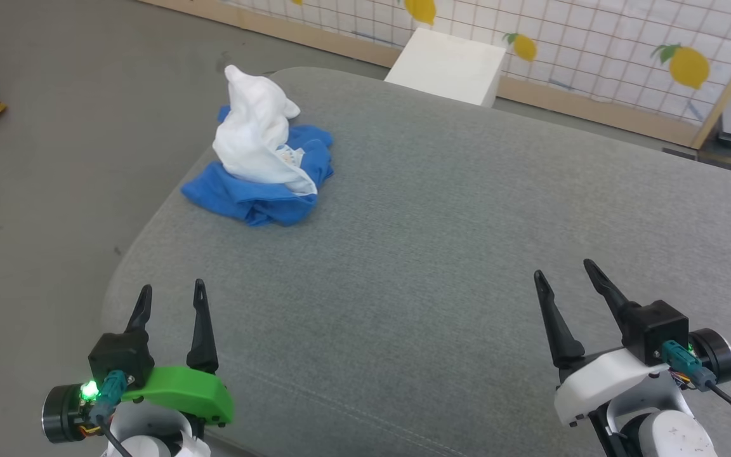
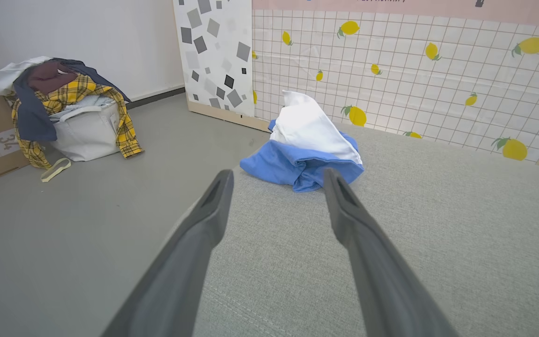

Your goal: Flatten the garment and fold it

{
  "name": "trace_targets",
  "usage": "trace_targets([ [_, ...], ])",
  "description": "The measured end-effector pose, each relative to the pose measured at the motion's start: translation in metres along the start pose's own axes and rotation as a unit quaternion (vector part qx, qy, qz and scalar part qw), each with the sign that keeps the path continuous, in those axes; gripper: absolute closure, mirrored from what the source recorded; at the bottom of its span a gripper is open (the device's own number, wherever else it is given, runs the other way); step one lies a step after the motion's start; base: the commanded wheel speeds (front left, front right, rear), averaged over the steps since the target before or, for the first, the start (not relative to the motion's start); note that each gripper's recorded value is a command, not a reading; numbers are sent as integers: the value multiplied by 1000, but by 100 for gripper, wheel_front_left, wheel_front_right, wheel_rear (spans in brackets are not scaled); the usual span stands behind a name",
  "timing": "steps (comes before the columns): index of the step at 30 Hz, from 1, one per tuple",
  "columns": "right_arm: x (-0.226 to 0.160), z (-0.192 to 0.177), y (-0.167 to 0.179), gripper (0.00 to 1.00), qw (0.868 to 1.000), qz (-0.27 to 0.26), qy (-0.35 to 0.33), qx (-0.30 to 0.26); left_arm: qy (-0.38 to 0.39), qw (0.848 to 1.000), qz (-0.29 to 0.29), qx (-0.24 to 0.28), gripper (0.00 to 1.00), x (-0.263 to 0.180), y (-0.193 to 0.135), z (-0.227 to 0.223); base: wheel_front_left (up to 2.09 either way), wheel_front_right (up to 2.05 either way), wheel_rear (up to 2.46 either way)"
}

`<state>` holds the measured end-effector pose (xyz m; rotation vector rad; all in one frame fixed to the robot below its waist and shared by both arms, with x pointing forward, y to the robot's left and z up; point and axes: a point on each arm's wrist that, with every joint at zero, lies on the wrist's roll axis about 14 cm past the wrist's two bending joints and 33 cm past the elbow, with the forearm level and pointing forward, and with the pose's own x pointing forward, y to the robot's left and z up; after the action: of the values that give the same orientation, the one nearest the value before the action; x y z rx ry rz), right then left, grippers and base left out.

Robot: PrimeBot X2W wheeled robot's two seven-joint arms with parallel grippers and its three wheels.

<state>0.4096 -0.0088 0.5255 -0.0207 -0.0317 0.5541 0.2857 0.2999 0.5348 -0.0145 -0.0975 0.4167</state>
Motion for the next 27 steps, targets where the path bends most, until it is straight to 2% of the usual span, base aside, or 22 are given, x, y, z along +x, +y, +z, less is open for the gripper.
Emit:
trace_targets([
  [27, 28, 3, 43, 0, 998, 68, -13, 9, -17, 996, 87, -12, 0, -24, 54, 4, 0, 0, 0],
])
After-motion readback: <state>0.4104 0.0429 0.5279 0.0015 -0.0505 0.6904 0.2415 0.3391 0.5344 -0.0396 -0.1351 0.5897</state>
